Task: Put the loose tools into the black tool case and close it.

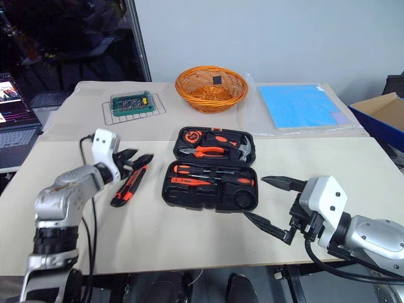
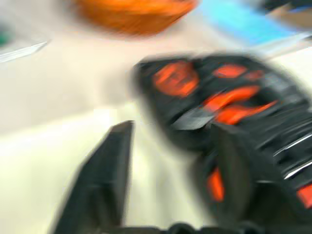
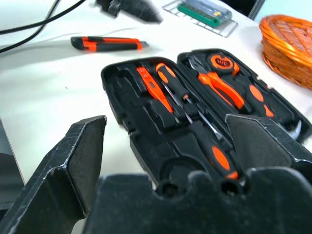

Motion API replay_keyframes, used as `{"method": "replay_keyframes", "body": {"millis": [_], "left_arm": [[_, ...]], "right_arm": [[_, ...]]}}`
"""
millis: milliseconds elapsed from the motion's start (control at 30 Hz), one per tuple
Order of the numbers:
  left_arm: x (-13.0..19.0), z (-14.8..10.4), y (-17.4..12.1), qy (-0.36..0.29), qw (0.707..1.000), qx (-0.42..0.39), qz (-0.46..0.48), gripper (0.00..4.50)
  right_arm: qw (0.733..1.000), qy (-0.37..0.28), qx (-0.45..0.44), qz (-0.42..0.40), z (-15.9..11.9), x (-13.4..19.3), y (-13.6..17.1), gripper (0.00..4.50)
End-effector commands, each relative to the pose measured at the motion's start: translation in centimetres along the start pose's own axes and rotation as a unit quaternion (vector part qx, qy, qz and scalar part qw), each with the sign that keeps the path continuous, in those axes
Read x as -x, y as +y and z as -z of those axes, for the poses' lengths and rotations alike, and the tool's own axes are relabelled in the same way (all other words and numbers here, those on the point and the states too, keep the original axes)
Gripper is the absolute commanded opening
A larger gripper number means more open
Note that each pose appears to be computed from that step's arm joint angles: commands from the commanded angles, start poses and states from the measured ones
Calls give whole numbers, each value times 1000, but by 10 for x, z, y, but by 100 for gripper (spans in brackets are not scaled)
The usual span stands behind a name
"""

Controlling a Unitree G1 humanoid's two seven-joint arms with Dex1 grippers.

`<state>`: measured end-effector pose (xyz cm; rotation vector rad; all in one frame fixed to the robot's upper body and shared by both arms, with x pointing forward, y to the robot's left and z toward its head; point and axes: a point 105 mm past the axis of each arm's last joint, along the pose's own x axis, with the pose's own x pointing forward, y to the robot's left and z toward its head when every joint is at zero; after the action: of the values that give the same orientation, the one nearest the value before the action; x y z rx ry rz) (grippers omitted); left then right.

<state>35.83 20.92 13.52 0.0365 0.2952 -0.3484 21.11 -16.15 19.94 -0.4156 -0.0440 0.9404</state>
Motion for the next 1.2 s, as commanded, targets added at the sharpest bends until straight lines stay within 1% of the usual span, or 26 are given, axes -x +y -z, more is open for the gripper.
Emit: {"method": "replay_keyframes", "body": {"millis": [33,100,167,267,300,333,400,467,500,533,567,600,667,733,833,933,1033,1100,1200], "left_arm": [[15,13,-1,42,999,-18,-23,443],[20,29,-2,71,997,-11,-32,443],[23,38,-5,87,996,-5,-35,443],[22,44,-8,90,995,5,-30,367],[22,45,-8,90,995,7,-32,331],[22,45,-7,89,995,8,-33,283],[21,30,-10,40,999,18,-11,220],[20,7,-21,-20,999,20,36,174],[21,-10,-42,-47,992,7,115,174],[25,-19,-68,-48,975,-31,215,174],[31,-22,-88,-38,952,-66,298,174],[37,-23,-101,-32,928,-102,356,174],[33,-18,-111,-1,897,-171,407,174],[27,-20,-122,6,861,-233,453,174],[11,-22,-140,20,818,-291,495,174],[-5,-16,-153,43,793,-326,513,174],[-19,-9,-155,57,783,-360,505,174],[-22,-1,-154,76,768,-378,511,174],[-26,6,-148,98,762,-397,502,174]], "right_arm": [[999,-26,17,-19,-10,-2,1,450],[999,-31,21,-27,-12,-3,0,450],[998,-37,24,-35,-14,-4,0,450],[998,-40,32,-49,-15,-5,1,450],[997,-40,33,-51,-15,-5,1,450],[997,-39,34,-54,-15,-5,1,450],[997,-37,36,-55,-15,-4,1,450],[997,-34,36,-54,-14,-3,1,450],[998,-31,34,-53,-13,-1,3,450],[998,-25,32,-51,-11,3,4,450],[998,-19,32,-49,-10,6,5,450],[998,-13,32,-46,-8,10,6,450],[999,-1,33,-39,-6,17,5,450],[999,12,30,-31,-4,24,7,450],[999,20,27,-14,-4,31,10,450],[999,27,27,0,-5,34,14,450],[999,30,25,7,-5,35,18,450],[999,33,24,10,-5,36,22,450],[999,34,23,13,-5,36,24,450]]}}
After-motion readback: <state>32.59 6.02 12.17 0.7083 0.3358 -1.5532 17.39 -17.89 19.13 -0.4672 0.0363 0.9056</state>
